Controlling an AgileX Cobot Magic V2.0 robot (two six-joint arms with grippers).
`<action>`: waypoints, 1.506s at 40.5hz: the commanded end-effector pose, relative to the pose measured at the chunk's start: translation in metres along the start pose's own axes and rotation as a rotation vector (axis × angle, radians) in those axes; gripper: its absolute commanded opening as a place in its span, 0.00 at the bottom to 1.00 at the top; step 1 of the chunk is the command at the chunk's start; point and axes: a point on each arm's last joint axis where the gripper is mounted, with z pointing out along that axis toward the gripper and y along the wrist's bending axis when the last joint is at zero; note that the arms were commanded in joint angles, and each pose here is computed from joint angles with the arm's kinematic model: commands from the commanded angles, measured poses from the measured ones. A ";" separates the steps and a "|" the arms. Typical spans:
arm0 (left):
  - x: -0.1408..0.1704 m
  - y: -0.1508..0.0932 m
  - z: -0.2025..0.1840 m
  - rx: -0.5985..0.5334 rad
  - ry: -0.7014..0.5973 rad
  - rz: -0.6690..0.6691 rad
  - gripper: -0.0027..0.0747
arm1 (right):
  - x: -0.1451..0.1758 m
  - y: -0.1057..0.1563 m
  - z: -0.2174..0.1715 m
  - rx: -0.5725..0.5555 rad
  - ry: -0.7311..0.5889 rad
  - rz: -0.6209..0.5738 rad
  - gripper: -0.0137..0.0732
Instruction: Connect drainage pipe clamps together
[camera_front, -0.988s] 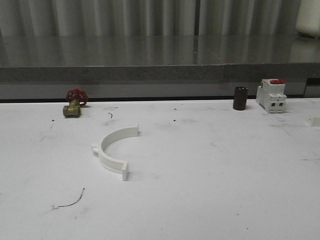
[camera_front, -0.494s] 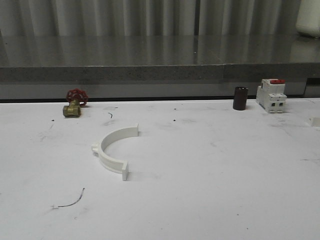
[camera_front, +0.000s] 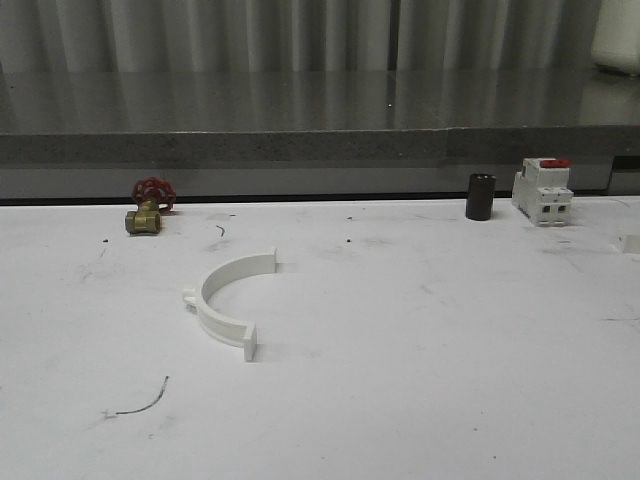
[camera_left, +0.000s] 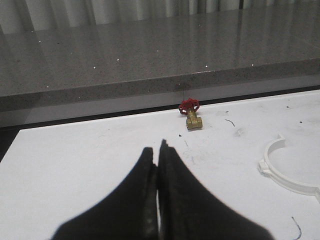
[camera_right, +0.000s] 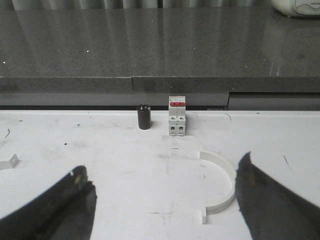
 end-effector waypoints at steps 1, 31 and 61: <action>-0.013 0.000 -0.001 0.011 -0.086 0.000 0.01 | -0.017 0.000 -0.002 0.005 -0.096 -0.007 0.84; -0.013 0.000 -0.001 0.011 -0.086 0.000 0.01 | -0.038 0.001 0.025 0.012 -0.001 -0.006 0.84; -0.013 0.000 -0.001 0.011 -0.086 0.000 0.01 | -0.061 -0.065 0.211 0.244 0.588 0.112 0.84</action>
